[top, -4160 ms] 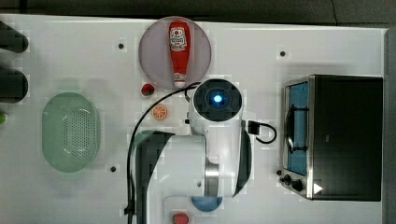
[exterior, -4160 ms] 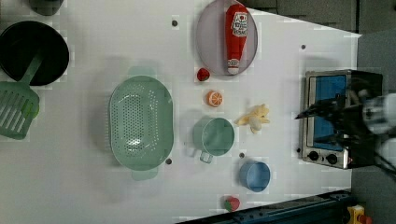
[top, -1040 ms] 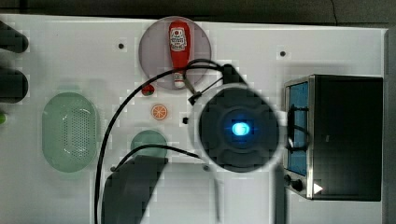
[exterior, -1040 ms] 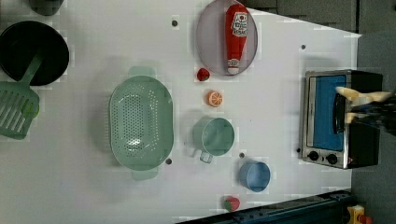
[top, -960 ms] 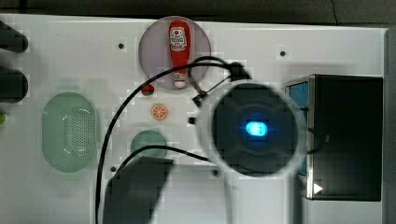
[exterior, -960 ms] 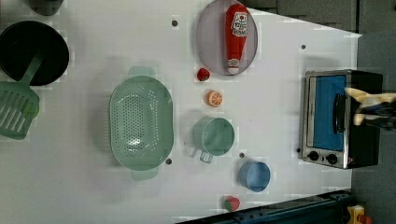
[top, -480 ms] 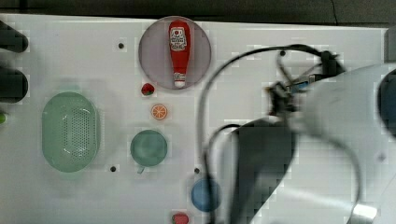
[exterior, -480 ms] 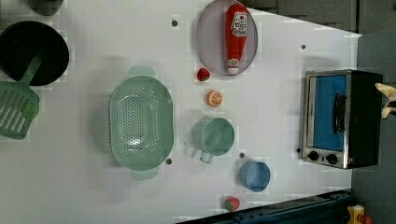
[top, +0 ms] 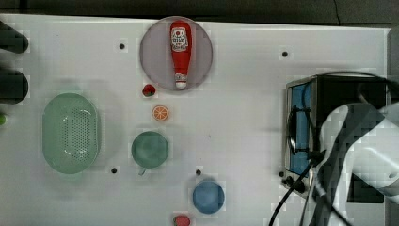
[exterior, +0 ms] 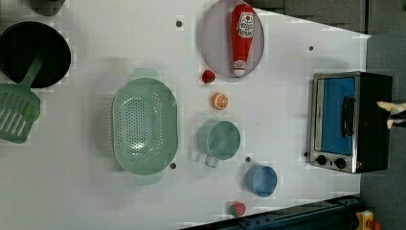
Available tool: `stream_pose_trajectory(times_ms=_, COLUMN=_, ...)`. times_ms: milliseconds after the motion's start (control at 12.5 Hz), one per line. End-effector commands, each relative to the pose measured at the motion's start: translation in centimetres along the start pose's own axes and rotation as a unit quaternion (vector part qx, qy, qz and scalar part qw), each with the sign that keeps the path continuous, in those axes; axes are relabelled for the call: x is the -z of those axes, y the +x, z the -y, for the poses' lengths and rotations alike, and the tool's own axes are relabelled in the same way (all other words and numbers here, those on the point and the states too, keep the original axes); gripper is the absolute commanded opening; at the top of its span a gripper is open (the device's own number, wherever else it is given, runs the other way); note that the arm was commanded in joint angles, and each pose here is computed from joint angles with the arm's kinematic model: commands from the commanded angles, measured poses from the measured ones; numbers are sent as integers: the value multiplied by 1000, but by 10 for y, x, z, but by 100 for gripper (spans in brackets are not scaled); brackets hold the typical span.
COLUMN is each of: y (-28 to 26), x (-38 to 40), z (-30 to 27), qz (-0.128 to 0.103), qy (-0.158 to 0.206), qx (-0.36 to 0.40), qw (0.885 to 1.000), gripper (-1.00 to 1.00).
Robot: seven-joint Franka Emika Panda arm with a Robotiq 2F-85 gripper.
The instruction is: Pick banana from table and place on oven.
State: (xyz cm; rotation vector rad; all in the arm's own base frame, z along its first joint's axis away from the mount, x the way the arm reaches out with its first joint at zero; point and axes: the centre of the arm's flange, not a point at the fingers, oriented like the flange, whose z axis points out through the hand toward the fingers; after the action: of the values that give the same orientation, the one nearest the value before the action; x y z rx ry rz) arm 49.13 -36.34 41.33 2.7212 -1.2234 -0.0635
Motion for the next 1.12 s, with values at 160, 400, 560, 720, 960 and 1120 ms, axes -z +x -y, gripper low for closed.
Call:
stream_pose_trajectory(times_ms=160, y=4, x=13, z=-17, qz=-18, qy=32, qx=80, qw=996, gripper=-59)
stream_pose_trajectory(times_ms=400, y=10, x=9, z=-15, qz=-30, qy=28, qx=99, qw=994, gripper=-8)
stream_pose_trajectory(times_ms=560, y=10, x=14, z=-14, qz=-34, qy=30, qx=109, qw=993, gripper=38)
stream_pose_trajectory(times_ms=720, y=10, x=22, z=-10, qz=-41, qy=33, qx=113, qw=992, gripper=84)
stream_pose_trajectory(times_ms=960, y=9, x=50, z=-5, qz=-57, qy=30, qx=126, qw=990, gripper=100)
stream_pose_trajectory(times_ms=1120, y=2, x=94, z=-2, qz=-66, qy=26, qx=137, qw=988, gripper=100)
